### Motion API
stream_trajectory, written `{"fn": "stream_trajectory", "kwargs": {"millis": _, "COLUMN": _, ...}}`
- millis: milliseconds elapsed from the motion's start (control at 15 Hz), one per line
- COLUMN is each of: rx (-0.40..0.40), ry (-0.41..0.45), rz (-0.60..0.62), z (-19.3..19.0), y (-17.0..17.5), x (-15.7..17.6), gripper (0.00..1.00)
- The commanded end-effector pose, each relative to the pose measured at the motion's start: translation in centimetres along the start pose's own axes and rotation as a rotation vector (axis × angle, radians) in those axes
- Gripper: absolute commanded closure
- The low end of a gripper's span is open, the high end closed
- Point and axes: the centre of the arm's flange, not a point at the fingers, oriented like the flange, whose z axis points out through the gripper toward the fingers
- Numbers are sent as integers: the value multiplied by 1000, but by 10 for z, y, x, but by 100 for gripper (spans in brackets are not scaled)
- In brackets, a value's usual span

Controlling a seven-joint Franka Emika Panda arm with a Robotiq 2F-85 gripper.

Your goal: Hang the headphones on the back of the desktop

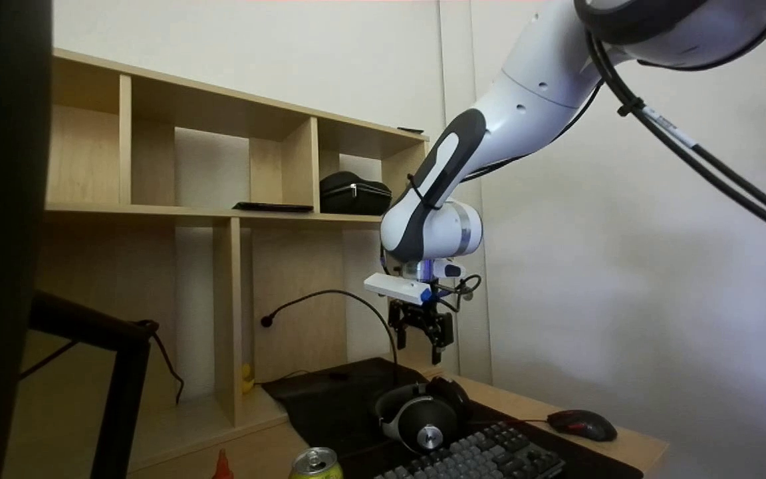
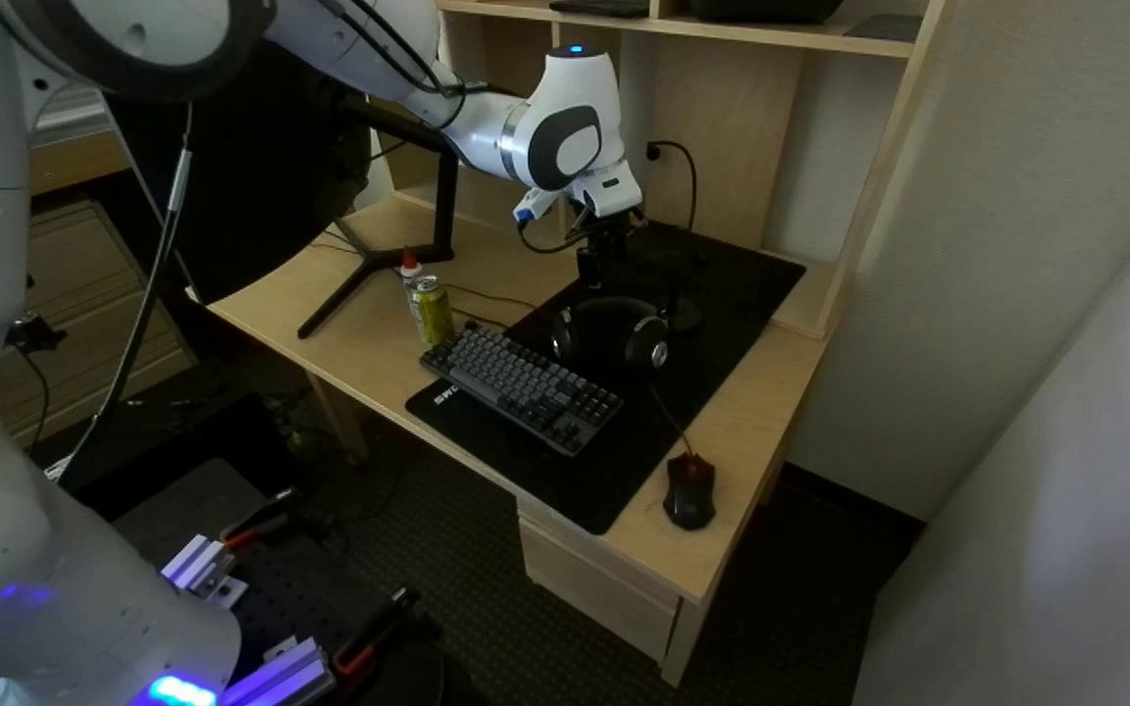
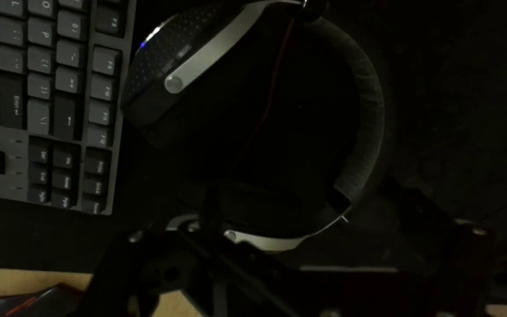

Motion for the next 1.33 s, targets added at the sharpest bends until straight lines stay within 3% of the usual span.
{"fn": "stream_trajectory", "kwargs": {"millis": 0, "rx": -9, "ry": -6, "rz": 5, "z": 45, "y": -49, "x": 7, "gripper": 0}}
{"fn": "stream_trajectory", "kwargs": {"millis": 400, "rx": -88, "ry": 5, "rz": 52, "z": 87, "y": -100, "x": 13, "gripper": 0}}
{"fn": "stream_trajectory", "kwargs": {"millis": 467, "rx": -70, "ry": 1, "rz": 22, "z": 75, "y": -54, "x": 2, "gripper": 0}}
{"fn": "stream_trajectory", "kwargs": {"millis": 667, "rx": -74, "ry": 7, "rz": 37, "z": 81, "y": -66, "x": 2, "gripper": 0}}
{"fn": "stream_trajectory", "kwargs": {"millis": 800, "rx": -117, "ry": 55, "rz": 31, "z": 105, "y": -71, "x": 1, "gripper": 0}}
{"fn": "stream_trajectory", "kwargs": {"millis": 1067, "rx": -76, "ry": 55, "rz": 6, "z": 133, "y": -85, "x": -3, "gripper": 0}}
{"fn": "stream_trajectory", "kwargs": {"millis": 1267, "rx": -98, "ry": 43, "rz": 1, "z": 146, "y": -91, "x": -3, "gripper": 0}}
